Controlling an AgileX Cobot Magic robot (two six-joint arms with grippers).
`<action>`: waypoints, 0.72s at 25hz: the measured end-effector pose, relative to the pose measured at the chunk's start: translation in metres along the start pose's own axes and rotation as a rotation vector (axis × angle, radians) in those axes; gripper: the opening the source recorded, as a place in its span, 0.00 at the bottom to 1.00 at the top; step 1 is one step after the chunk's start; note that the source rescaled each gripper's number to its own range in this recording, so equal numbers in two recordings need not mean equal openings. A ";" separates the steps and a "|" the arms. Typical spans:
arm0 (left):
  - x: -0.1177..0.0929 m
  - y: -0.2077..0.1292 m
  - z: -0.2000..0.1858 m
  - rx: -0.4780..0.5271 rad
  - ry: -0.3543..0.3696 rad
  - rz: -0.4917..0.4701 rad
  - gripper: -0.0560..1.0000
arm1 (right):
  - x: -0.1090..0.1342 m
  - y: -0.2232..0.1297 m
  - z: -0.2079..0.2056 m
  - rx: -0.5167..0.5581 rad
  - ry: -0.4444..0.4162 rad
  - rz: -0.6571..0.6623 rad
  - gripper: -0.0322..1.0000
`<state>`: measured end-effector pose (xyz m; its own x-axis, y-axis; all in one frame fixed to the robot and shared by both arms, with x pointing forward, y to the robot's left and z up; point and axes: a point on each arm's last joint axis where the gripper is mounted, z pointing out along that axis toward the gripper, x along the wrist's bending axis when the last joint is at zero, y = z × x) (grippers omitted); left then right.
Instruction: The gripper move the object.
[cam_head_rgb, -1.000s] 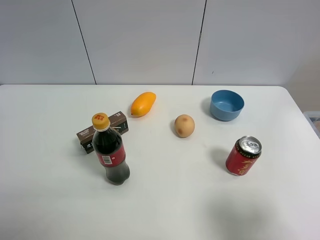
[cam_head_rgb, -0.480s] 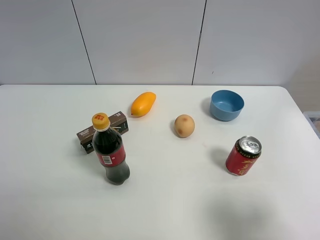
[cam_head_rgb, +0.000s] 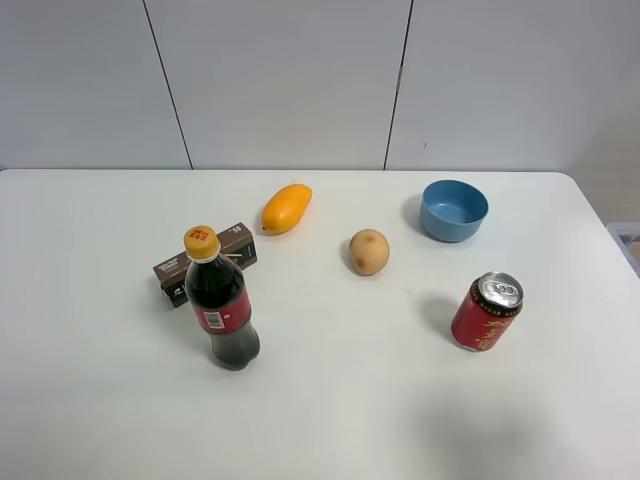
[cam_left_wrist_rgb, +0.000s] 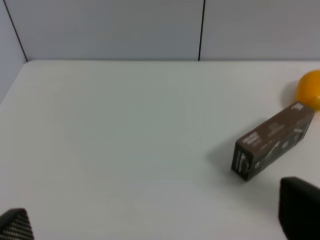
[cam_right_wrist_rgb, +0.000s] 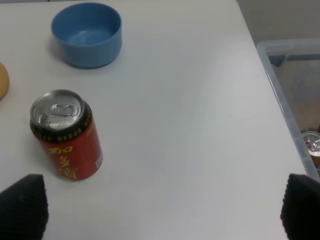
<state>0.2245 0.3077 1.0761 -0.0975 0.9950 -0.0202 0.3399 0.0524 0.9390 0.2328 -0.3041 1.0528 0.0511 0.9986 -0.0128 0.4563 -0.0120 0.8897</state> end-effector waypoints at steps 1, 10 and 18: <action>0.000 -0.002 0.002 0.010 0.001 0.014 1.00 | 0.000 0.000 0.000 0.000 0.000 0.000 1.00; 0.000 -0.017 0.014 0.095 0.004 0.035 1.00 | 0.000 0.000 0.000 0.000 0.000 0.000 1.00; 0.000 -0.017 0.014 0.095 0.004 0.035 1.00 | 0.000 0.000 0.000 0.000 0.000 0.000 1.00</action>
<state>0.2324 0.3078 1.0555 -0.0875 0.9961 0.0135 0.4300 0.0256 0.9025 0.2328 -0.3041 1.0528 0.0511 0.9986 -0.0128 0.4563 -0.0120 0.8897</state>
